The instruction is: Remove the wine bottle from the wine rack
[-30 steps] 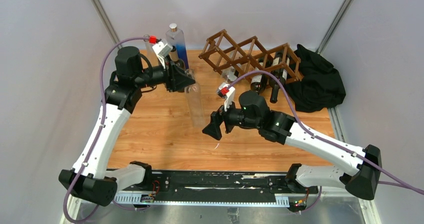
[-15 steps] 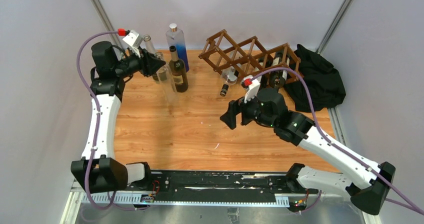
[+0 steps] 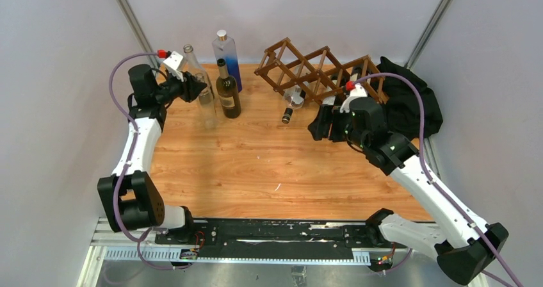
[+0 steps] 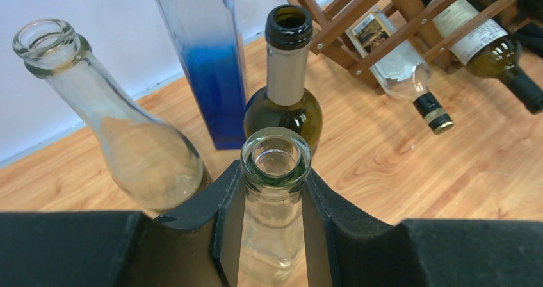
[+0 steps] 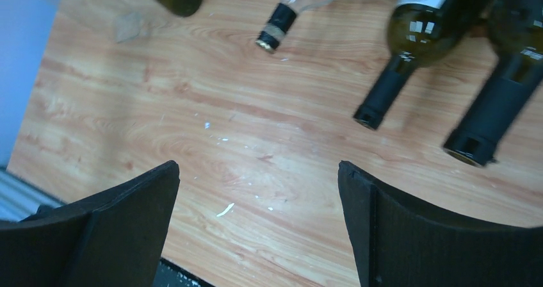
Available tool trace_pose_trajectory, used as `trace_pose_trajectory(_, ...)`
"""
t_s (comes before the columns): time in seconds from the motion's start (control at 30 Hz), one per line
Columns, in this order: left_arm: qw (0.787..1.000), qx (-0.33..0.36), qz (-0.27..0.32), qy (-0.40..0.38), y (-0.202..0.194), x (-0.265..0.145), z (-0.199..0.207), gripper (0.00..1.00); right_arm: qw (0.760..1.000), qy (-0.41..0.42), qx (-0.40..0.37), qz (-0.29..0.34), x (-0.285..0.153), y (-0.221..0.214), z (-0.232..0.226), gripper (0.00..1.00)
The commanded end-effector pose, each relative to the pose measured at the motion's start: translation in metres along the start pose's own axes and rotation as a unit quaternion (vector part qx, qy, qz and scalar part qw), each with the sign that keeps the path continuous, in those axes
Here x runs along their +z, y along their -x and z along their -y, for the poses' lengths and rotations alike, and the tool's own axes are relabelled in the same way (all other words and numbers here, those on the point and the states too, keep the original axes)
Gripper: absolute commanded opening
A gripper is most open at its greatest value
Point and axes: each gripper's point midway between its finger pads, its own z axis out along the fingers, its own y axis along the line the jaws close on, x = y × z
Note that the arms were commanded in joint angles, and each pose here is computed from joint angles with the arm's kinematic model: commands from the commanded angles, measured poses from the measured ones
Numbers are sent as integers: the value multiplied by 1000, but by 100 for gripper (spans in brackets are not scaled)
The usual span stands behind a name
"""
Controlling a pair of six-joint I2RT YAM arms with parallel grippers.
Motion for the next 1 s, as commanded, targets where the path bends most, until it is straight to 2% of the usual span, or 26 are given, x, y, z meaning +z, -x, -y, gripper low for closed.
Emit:
trace_pose_trajectory(0.0,997,67,43,20,17,5,-19,0,997,-70,41,8,-12,9,34,97)
trace_pose_trajectory(0.43,999,42,28,21,-21,17,-27,1,980,-170,104,25,-15,19,97,97)
trace_pose_trajectory(0.73,999,26,17,34,-37,8,-25,55,962,-231,142,32,-5,27,142,97)
trace_pose_trajectory(0.9,999,20,19,44,-27,0,-22,91,955,-241,170,35,12,32,164,97)
trace_pose_trajectory(0.97,999,11,8,46,-20,-5,-20,99,953,-241,180,34,22,33,173,96)
